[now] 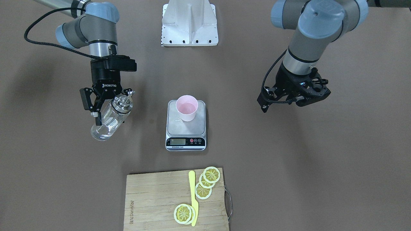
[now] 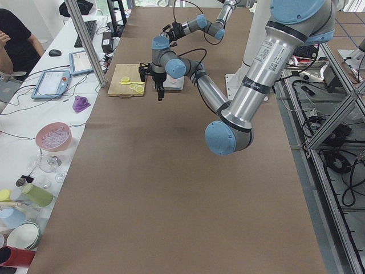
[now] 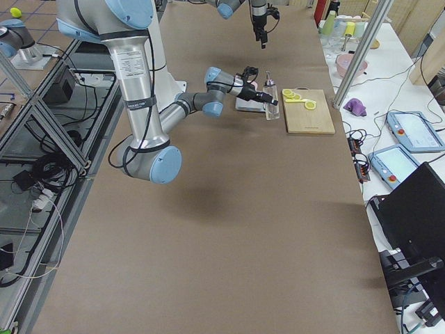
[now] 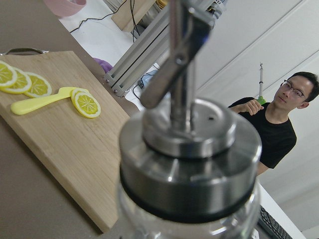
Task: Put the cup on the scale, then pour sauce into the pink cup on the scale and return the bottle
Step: 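Carry the glass bottle with the right gripper toward the pink cup, then tilt the glass bottle with the right gripper, spout over the cup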
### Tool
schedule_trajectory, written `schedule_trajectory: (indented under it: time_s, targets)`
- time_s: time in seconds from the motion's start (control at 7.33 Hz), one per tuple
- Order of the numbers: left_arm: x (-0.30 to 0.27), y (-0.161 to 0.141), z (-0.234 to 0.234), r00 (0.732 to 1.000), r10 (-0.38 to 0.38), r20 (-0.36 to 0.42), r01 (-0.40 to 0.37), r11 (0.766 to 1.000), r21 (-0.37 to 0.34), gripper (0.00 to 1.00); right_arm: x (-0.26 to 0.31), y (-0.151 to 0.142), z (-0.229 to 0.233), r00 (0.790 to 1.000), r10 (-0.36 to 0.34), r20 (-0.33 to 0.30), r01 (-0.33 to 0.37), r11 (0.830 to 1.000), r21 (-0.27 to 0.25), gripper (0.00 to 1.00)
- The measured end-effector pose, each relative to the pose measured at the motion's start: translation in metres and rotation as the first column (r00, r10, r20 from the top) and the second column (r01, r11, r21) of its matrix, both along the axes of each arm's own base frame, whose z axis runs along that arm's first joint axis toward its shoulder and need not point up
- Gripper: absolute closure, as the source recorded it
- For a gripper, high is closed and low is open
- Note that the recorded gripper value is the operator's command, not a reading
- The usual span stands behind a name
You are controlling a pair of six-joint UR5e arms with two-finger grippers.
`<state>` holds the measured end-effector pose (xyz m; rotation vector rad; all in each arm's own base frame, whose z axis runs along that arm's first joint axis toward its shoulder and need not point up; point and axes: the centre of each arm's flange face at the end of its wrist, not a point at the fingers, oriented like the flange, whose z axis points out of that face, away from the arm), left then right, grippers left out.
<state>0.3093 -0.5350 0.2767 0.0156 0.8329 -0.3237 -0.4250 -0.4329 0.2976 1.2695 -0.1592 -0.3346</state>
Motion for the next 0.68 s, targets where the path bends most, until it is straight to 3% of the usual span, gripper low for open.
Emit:
schedule_trajectory:
  time_s: [0.41,0.68]
  targets:
    - [-0.034,-0.008,0.036,0.998,0.043,0.036,-0.044,0.999,0.026,0.02,-0.038,0.015,-0.002,0.992,0.059,-0.115,-0.055,0.998,0.034,1.00]
    - [-0.048,-0.011,0.052,0.997,0.060,0.056,-0.062,0.997,0.037,0.02,-0.053,0.028,0.002,0.966,0.105,-0.238,-0.091,0.993,0.070,1.00]
